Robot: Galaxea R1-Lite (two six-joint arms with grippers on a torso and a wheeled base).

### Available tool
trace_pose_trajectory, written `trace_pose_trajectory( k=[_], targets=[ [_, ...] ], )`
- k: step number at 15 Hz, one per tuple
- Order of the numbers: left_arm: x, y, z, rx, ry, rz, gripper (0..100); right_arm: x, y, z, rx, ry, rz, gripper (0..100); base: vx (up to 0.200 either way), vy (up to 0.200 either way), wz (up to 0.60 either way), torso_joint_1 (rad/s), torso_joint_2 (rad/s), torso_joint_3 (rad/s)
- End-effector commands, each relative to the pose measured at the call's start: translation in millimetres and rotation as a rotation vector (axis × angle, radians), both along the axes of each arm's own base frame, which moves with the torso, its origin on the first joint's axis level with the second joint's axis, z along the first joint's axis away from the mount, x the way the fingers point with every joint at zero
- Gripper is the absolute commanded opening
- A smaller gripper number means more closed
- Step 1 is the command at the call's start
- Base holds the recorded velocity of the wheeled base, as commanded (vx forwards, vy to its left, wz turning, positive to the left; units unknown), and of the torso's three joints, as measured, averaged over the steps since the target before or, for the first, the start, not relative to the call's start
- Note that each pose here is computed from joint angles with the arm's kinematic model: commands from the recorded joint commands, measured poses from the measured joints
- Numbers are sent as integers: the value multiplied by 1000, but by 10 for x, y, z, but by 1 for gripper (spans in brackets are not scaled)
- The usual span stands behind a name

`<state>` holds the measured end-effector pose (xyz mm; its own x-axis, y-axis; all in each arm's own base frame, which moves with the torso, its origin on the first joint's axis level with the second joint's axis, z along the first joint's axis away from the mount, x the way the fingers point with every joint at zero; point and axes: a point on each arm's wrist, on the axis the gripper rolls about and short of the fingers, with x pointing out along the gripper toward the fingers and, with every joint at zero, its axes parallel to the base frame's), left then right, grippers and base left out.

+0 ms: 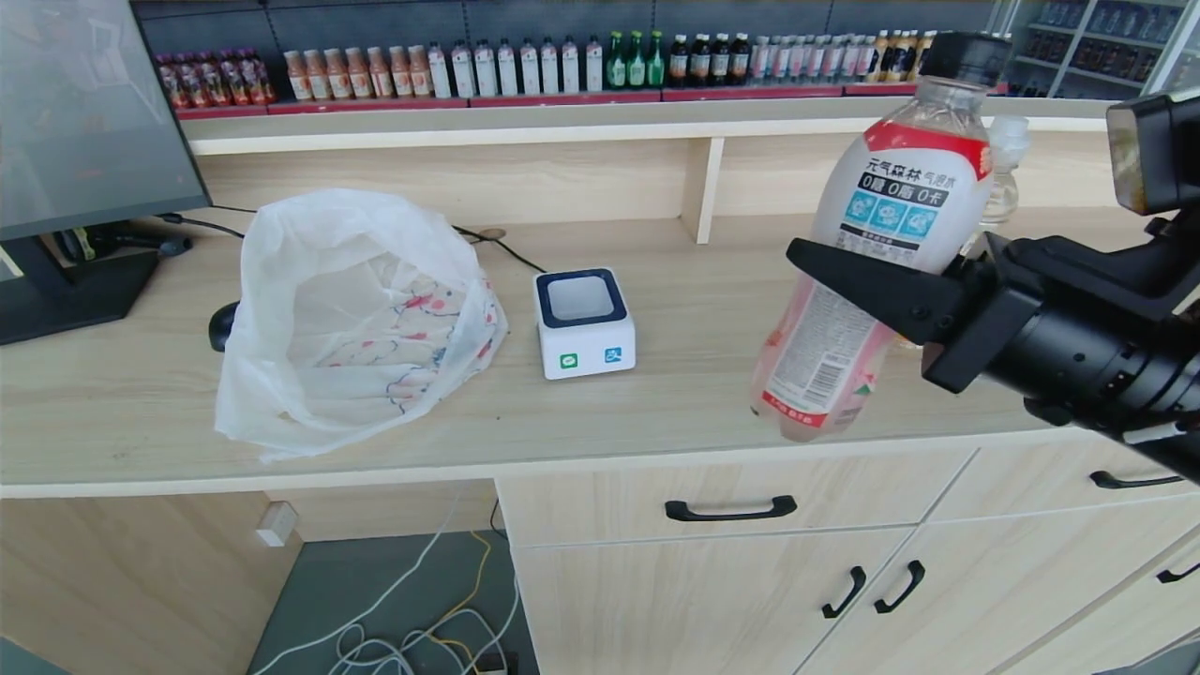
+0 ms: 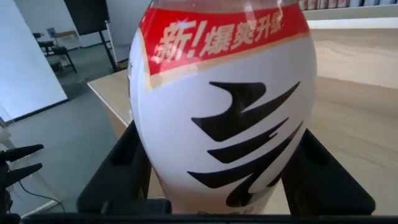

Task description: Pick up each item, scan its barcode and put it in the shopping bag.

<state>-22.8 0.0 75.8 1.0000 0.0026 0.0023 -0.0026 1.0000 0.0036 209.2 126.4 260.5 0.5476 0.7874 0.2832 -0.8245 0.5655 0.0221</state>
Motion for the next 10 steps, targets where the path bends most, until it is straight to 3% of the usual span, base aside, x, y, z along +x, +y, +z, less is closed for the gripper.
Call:
trace_pose_trajectory(
  k=[1, 4, 10],
  targets=[
    [0, 0, 0, -1, -1, 1, 100, 164, 99, -192, -10, 54, 43, 0, 0, 0, 0, 0, 0, 0],
    [0, 0, 0, -1, -1, 1, 100, 203, 213, -165, 155, 31, 135, 0, 0, 0, 0, 0, 0, 0],
    [0, 0, 0, -1, -1, 1, 100, 97, 510, -150, 273, 56, 306, 0, 0, 0, 0, 0, 0, 0]
  ],
)
